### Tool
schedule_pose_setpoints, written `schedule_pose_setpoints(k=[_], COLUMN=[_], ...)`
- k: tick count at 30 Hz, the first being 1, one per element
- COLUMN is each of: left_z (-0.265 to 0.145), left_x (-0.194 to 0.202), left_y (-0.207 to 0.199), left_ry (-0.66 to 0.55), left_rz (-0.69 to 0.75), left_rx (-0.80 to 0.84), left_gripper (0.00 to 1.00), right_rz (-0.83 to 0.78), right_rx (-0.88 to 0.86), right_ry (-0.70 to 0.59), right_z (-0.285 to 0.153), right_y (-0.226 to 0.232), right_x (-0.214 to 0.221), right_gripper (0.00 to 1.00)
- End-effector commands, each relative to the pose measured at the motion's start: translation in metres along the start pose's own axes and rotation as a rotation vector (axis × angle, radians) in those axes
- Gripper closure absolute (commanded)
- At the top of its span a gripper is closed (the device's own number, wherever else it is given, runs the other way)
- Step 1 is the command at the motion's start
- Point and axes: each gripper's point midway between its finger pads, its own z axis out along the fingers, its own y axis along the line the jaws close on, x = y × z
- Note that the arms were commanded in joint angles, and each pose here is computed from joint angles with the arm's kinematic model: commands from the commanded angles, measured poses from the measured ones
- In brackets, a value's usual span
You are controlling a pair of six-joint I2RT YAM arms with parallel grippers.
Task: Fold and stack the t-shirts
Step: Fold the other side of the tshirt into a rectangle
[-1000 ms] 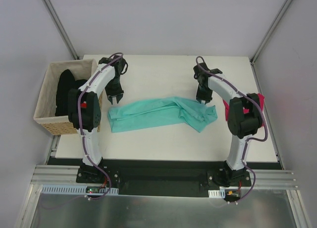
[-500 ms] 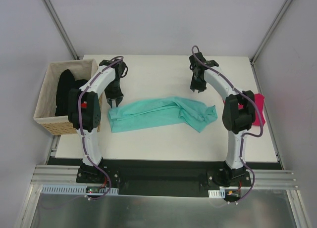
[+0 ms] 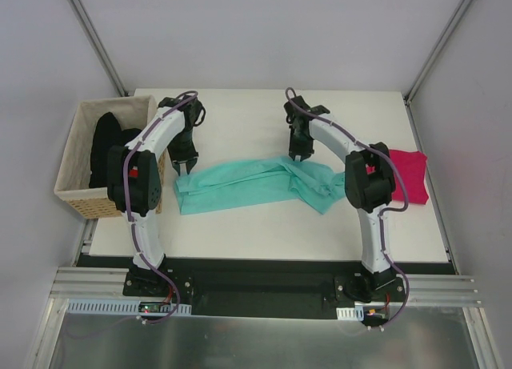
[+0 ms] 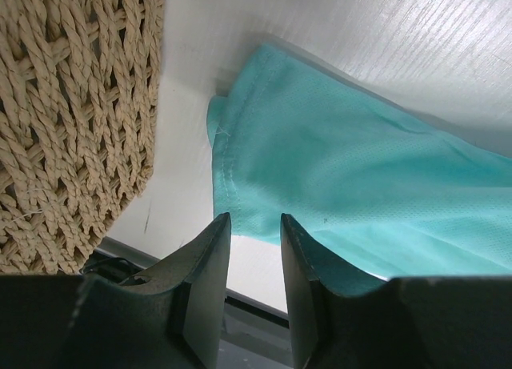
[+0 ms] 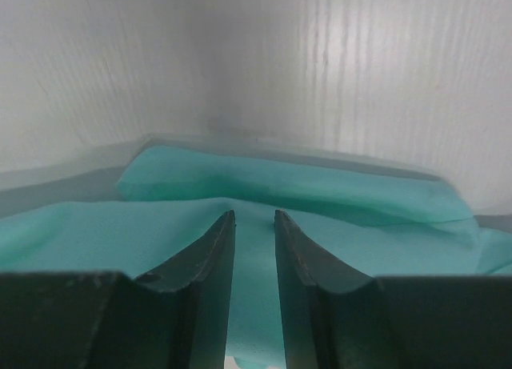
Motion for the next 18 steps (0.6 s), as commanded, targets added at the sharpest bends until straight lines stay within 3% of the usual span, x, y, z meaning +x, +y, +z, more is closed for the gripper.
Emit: schedule_pose_setpoints(k=[1, 7, 18], left_z=[-0.016, -0.015, -0.015], left_x=[0.002, 0.004, 0.016], left_y=[0.005, 0.003, 0.002], left_ry=[-0.022, -0.019, -0.023], left_rz=[-0.015, -0.010, 0.007], left_rx=[0.008, 0.009, 0.006], left_gripper=[0.69, 0.69, 0.70], right_rz=[-0.014, -0.044, -0.041], right_rx=[-0.032, -0.025, 0.035], right_ry=[0.023, 0.057, -0.029], right_z=[-0.018, -0.024, -0.047], right_y=[0.009, 0.014, 0.000], right_x=[0.024, 0.052, 0.057], right_gripper=[0.71, 0.73, 0.77])
